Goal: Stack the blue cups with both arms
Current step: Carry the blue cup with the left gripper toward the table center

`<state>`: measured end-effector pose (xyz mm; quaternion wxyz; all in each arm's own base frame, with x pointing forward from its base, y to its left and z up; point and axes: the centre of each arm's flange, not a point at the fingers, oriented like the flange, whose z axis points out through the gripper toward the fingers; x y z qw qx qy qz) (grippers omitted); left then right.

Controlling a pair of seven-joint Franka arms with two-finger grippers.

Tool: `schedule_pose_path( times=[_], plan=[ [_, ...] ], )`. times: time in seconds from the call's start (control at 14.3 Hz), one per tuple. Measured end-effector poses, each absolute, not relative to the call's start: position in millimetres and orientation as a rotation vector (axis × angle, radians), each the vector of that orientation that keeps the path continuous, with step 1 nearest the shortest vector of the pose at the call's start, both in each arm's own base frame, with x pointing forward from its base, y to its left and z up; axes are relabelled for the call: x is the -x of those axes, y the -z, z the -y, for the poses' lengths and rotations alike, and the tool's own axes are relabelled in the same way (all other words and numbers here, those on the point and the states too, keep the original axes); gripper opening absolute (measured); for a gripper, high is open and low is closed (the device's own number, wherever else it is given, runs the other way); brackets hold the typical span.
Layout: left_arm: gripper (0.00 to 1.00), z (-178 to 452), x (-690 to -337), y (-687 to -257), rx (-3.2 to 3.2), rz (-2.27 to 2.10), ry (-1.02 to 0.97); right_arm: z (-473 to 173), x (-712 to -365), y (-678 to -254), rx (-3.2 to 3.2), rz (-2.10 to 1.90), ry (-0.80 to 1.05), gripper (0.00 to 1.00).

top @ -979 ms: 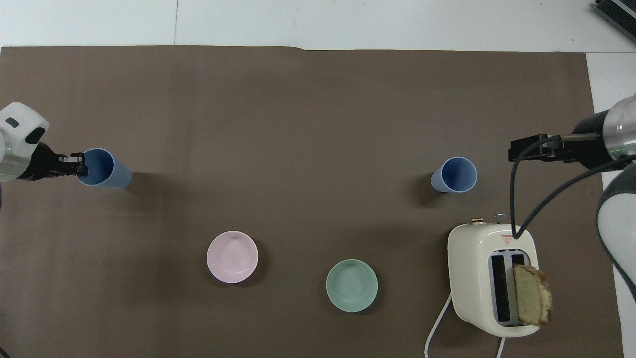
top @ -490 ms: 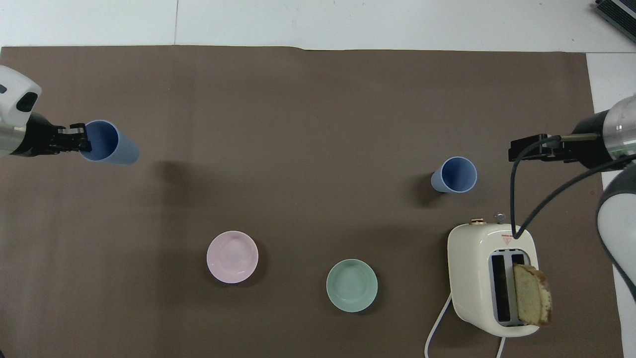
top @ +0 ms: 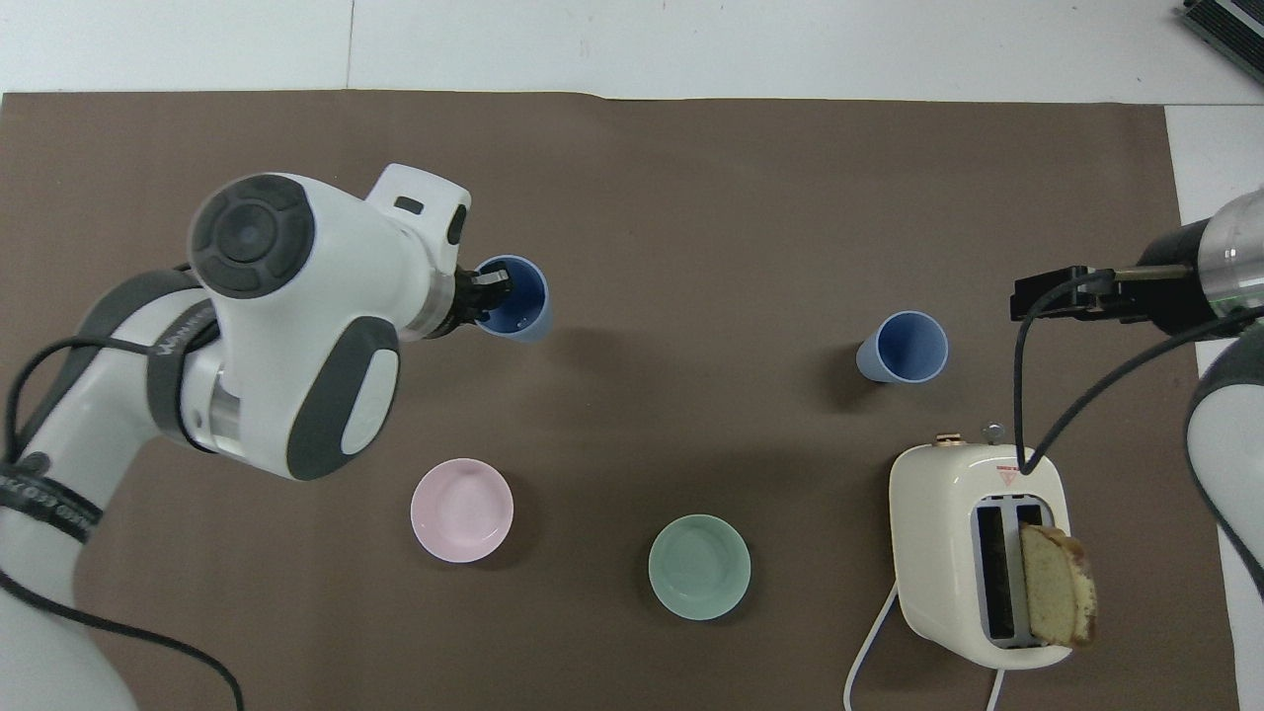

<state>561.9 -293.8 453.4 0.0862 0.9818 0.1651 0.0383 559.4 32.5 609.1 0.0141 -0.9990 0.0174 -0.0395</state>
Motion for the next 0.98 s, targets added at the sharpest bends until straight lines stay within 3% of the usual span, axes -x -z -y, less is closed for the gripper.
schedule_pose_path(
  times=[0.35, 0.77, 0.98],
  plan=[
    [0.04, 345.9, -550.7, -411.7, -2.921, -0.452, -0.112, -32.5, -559.4, -609.1, 3.111, -0.054, 0.123, 1.0],
    [0.04, 359.7, -545.6, -392.2, -2.935, -0.425, -0.092, -32.5, -559.4, -609.1, 3.111, -0.054, 0.123, 1.0],
    [0.32, 358.0, -544.4, -383.5, -2.945, -0.429, -0.077, -32.5, -559.4, -609.1, 3.111, -0.054, 0.123, 1.0]
  ],
)
